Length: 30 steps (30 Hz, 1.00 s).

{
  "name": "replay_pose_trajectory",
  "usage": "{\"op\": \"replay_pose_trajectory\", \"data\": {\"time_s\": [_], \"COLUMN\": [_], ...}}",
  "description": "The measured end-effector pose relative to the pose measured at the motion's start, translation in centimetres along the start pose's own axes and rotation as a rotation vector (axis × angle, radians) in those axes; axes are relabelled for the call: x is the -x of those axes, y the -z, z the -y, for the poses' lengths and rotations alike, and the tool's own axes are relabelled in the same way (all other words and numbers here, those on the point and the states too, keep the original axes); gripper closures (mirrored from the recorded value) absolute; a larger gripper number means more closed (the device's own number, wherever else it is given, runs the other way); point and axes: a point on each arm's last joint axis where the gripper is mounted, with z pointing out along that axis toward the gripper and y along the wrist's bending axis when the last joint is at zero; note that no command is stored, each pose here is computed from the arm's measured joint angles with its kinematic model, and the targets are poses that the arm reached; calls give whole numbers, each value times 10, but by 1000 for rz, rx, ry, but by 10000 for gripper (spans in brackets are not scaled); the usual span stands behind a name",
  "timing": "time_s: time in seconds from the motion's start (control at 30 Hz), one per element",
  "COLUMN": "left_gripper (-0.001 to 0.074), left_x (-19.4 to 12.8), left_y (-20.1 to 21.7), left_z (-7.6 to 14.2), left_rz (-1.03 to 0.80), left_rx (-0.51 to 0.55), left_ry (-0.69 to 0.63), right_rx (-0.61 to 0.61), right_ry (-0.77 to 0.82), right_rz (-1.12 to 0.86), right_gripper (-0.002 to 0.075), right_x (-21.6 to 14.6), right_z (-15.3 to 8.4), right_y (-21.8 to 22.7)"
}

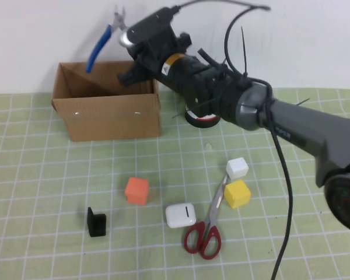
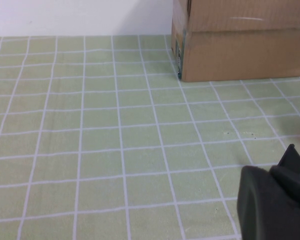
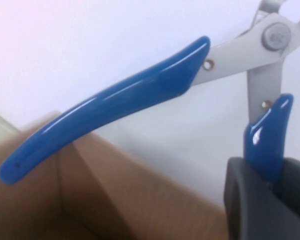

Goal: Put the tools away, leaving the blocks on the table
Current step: Place the Pliers into the box

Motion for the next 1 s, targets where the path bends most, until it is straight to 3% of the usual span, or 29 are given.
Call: {"op": "replay_pose_trajectory", "data": {"time_s": [0.17, 0.47, 0.53, 0.7, 0.77, 0.9, 1.0], "left_gripper": [738, 738, 738, 738, 738, 738, 738], "left_x": [0, 0, 0, 0, 0, 0, 0], "left_y": [0, 0, 0, 0, 0, 0, 0], "left_z": [0, 0, 0, 0, 0, 0, 0], "left_rz": [0, 0, 0, 0, 0, 0, 0], "left_rx": [0, 0, 0, 0, 0, 0, 0], "left_ry": [0, 0, 0, 0, 0, 0, 0], "right_rx": [0, 35, 47, 55, 58, 66, 75], "right_ry": [-27, 12, 32, 46, 48, 54, 43], "right_rz": [-50, -110, -141, -181, -194, -213, -283], "right_gripper": [675, 666, 633, 442, 407, 413, 482], "right_x": [-21, -16, -18, -20, -19, -1, 25], "right_z": [0, -10, -12, -13, -13, -13, -11], "right_y": [-12, -16, -16, -15, -14, -4, 15]}}
